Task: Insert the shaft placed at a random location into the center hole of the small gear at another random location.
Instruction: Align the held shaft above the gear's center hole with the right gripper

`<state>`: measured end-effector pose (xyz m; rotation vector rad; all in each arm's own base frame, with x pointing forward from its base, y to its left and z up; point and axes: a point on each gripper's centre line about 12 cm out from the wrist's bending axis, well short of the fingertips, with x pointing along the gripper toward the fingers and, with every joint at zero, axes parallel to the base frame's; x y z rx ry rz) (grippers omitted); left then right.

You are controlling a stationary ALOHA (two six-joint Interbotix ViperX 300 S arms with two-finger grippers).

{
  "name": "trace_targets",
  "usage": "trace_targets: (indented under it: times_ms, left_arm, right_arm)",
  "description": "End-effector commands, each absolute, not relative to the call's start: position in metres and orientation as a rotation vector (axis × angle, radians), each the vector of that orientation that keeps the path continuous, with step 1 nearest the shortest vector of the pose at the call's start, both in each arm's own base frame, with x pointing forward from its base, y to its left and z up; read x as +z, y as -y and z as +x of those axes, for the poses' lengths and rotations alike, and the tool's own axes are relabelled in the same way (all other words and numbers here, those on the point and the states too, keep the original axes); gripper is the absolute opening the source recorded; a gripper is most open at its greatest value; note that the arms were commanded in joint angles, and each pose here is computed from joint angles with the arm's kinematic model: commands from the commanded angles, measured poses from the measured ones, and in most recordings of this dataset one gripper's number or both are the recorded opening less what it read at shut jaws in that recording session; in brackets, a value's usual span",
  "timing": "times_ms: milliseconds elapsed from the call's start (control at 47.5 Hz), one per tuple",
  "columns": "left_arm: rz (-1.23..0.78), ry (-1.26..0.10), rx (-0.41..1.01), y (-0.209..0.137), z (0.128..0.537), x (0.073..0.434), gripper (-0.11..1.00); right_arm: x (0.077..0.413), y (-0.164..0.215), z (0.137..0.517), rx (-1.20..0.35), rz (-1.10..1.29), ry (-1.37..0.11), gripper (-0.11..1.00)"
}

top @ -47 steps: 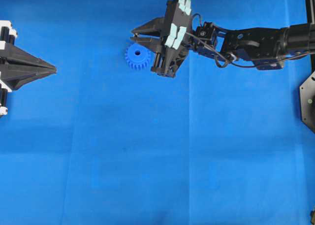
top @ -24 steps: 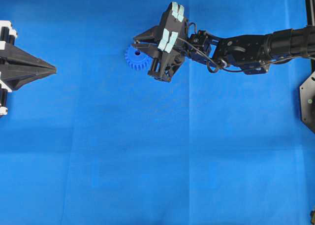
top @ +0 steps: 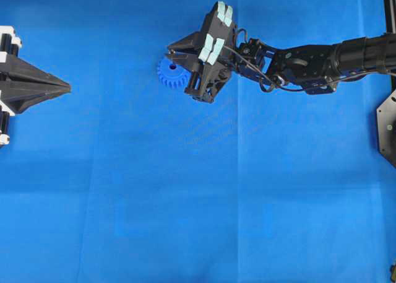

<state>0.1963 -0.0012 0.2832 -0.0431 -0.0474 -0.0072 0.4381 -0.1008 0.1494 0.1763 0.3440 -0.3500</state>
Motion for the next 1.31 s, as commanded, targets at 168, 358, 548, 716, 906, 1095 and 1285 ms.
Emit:
trace_targets:
  times_ms: [168, 358, 548, 716, 906, 1095, 1285]
  left_arm:
    - [-0.045, 0.058, -0.004, 0.001, 0.197, 0.287, 0.0]
    - [-0.045, 0.057, -0.004, 0.001, 0.197, 0.286, 0.0]
    - [-0.045, 0.057, -0.006, 0.001, 0.197, 0.286, 0.0]
    - [-0.043, 0.057, -0.004, 0.001, 0.197, 0.286, 0.0]
    - [-0.043, 0.055, -0.006, 0.001, 0.197, 0.286, 0.0]
    - [-0.043, 0.055, -0.006, 0.001, 0.197, 0.286, 0.0]
    - [-0.043, 0.057, -0.004, 0.001, 0.197, 0.286, 0.0]
  right_arm:
    - [0.214, 0.089, 0.437, -0.318, 0.161, -0.174, 0.02]
    - [0.221, 0.087, 0.435, -0.321, 0.155, -0.137, 0.02]
    - [0.21, 0.088, 0.435, -0.327, 0.16, -0.161, 0.02]
    - [0.191, 0.09, 0.438, -0.343, 0.18, -0.202, 0.02]
    - [0.167, 0.09, 0.44, -0.356, 0.195, -0.253, 0.02]
    - [0.147, 0.091, 0.441, -0.371, 0.206, -0.292, 0.02]
    - [0.136, 0.092, 0.441, -0.383, 0.213, -0.308, 0.02]
